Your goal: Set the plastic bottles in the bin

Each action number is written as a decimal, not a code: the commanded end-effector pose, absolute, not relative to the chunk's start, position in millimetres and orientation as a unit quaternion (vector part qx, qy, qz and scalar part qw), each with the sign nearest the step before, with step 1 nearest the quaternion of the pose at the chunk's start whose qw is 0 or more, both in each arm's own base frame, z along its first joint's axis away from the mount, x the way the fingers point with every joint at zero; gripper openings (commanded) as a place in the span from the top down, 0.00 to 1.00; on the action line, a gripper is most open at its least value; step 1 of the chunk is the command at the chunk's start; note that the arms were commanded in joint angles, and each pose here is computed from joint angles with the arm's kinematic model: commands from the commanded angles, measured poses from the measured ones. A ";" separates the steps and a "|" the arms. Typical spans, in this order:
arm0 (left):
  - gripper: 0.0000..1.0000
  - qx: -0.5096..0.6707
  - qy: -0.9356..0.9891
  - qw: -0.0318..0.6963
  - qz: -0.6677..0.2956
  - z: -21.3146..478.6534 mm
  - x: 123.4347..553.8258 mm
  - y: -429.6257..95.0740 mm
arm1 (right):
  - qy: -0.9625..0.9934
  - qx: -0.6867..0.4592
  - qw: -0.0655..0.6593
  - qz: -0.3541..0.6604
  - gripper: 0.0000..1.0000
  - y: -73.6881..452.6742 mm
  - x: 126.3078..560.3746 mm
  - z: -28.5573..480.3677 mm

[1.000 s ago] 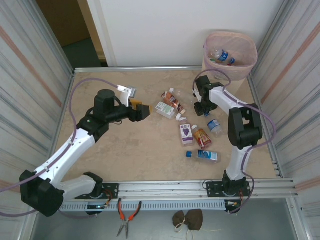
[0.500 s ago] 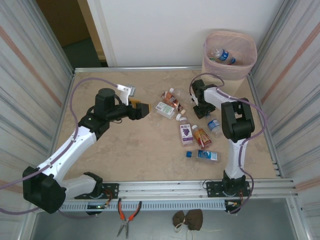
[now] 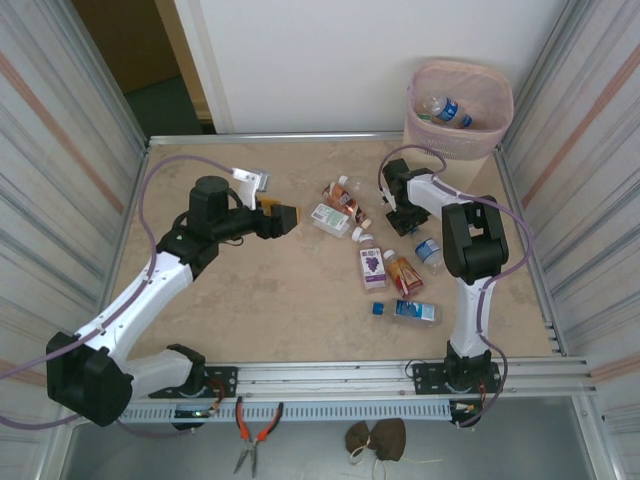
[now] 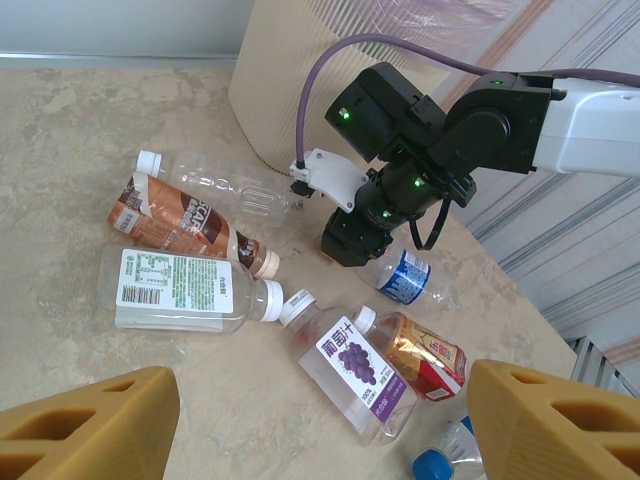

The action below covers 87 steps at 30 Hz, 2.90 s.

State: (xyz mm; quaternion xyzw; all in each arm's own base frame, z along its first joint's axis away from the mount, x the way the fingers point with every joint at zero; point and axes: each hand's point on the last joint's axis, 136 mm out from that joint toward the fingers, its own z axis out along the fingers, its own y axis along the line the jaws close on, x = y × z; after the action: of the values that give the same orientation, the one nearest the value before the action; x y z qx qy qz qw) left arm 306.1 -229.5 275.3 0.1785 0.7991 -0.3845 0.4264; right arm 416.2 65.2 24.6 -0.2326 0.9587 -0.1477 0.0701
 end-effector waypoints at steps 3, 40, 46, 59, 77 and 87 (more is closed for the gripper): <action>0.24 0.171 0.794 0.432 -0.393 277.8 309.4 -227.4 | 0.954 -0.234 0.095 -0.160 0.67 67.9 414.5 52.6; 0.24 0.169 0.786 0.443 -0.398 298.6 321.9 -231.6 | 0.702 0.001 0.671 0.237 0.75 19.3 470.4 524.0; 0.24 0.168 0.788 0.445 -0.390 298.1 322.9 -229.3 | 0.706 0.005 0.685 0.180 0.75 -8.6 513.8 531.8; 0.24 0.161 0.795 0.441 -0.384 291.9 328.9 -224.4 | 0.806 -0.004 0.592 -0.001 0.76 -60.9 573.5 432.6; 0.24 0.153 0.800 0.432 -0.388 283.3 332.0 -224.6 | 0.894 -0.001 0.447 -0.033 0.75 -104.6 588.4 298.4; 0.24 0.153 0.800 0.432 -0.388 283.8 330.8 -223.8 | 0.900 0.010 0.435 -0.013 0.56 -102.8 600.1 272.2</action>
State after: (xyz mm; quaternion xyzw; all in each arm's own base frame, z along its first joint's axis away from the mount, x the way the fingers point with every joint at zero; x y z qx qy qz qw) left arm 327.2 -226.3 276.4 0.1581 0.8039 -0.3846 0.4253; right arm 603.8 -95.5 306.6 0.0023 0.8785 -0.0154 0.4775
